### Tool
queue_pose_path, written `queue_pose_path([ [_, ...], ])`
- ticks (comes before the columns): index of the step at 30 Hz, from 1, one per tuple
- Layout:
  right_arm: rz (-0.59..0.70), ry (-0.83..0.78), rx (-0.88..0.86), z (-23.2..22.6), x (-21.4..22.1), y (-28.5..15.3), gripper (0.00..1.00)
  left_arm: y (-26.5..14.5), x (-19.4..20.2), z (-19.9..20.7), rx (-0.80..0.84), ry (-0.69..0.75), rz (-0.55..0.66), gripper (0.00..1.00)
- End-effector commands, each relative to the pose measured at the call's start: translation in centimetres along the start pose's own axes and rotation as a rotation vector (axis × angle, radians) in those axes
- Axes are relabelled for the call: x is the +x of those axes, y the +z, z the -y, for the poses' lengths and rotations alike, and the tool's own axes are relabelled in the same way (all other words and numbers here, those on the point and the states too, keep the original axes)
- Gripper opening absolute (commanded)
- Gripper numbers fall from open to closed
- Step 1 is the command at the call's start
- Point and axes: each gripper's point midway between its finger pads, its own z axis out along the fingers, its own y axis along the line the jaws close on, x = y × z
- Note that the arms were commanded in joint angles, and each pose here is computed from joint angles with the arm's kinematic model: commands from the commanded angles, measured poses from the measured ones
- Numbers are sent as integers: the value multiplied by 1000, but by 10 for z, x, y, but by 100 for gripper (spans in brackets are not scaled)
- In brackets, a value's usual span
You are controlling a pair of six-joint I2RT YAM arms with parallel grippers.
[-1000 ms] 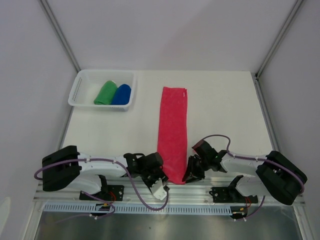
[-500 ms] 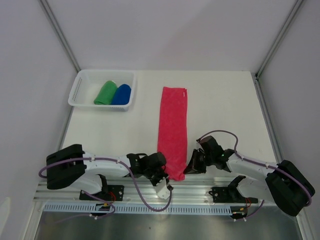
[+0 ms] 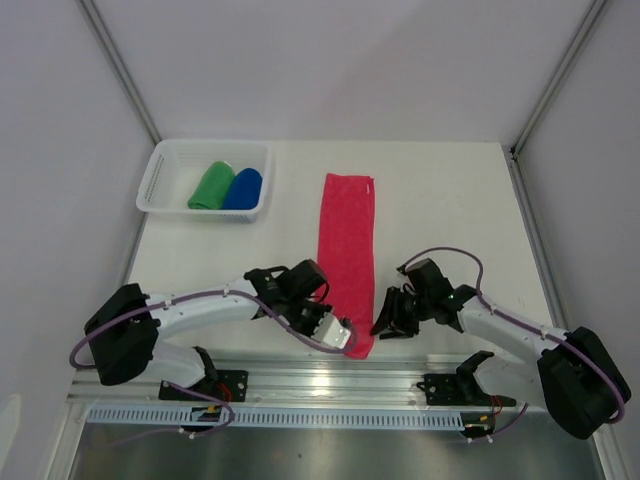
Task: Roll the towels
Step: Fold the towel
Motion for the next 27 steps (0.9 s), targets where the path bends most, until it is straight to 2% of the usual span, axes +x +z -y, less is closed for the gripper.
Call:
queue_pose_path([
  [1, 71, -171, -14, -21, -19, -22, 43, -16, -23, 13, 110, -146, 101, 1],
  [6, 237, -345, -53, -43, -45, -44, 45, -32, -33, -14, 150, -326, 172, 1],
  [7, 260, -370, -57, -45, -48, -46, 45, -30, -32, -8, 202, -396, 177, 1],
  [11, 377, -533, -109, -61, -58, -55, 46, -39, -27, -27, 235, -576, 232, 1],
  [16, 522, -795, -181, -82, -63, -68, 48, -49, -18, -71, 178, -780, 298, 1],
  [21, 548, -900, -174, -85, -67, -68, 50, -45, -5, -99, 153, -954, 367, 1],
  [27, 474, -867, -163, -87, -74, -37, 53, -37, 8, -110, 146, -1082, 409, 1],
])
